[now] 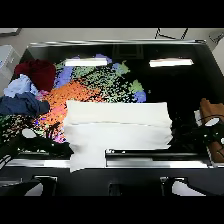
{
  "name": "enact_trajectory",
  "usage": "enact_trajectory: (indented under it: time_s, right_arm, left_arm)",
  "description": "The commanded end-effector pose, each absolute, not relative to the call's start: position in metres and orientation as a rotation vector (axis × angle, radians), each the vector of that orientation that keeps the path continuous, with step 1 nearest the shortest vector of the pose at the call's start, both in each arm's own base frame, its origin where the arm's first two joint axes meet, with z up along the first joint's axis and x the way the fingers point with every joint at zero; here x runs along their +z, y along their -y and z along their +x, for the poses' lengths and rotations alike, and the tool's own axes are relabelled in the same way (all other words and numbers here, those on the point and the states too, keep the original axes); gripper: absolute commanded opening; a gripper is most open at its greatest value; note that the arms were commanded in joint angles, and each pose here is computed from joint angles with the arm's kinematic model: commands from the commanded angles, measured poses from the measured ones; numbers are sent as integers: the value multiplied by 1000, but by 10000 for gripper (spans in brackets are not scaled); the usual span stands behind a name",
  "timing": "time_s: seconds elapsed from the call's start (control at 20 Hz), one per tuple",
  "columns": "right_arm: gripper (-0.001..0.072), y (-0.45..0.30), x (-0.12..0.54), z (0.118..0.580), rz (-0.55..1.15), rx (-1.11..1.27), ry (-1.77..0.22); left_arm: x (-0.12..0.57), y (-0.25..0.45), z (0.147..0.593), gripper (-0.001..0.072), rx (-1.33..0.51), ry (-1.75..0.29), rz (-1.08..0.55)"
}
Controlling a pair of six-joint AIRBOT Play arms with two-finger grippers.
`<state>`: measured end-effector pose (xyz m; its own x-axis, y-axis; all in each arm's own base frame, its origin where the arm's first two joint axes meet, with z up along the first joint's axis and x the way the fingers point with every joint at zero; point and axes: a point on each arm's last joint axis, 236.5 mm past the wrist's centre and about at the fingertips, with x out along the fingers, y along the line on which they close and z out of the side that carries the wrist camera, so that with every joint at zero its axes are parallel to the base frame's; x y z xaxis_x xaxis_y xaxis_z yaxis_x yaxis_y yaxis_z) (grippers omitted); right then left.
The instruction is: Fold the clothes and pants, and hang the long-sleeved shirts on hangers.
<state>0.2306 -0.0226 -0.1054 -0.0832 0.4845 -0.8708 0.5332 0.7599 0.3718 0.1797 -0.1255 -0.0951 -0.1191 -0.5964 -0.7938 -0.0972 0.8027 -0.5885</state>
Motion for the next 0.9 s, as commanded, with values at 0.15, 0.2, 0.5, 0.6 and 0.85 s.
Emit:
enact_trajectory:
  time_s: [0.15,0.2,0.5,0.6,0.85]
  right_arm:
    - [41,33,-33,328,768,18,-1455]
    - [41,31,-25,352,730,13,-1395]
    - [43,12,-43,437,741,-16,-1347]
    - [43,16,-57,444,771,-44,-1365]
    - [44,24,-81,442,777,-107,-1404]
  left_arm:
    - [-17,90,295,23,-392,-1347,-496]
    - [-10,90,315,23,-392,-1309,-477]
    - [-14,88,418,24,-362,-1277,-505]
    - [-24,88,441,24,-348,-1287,-527]
    - [-67,105,456,25,-349,-1375,-548]
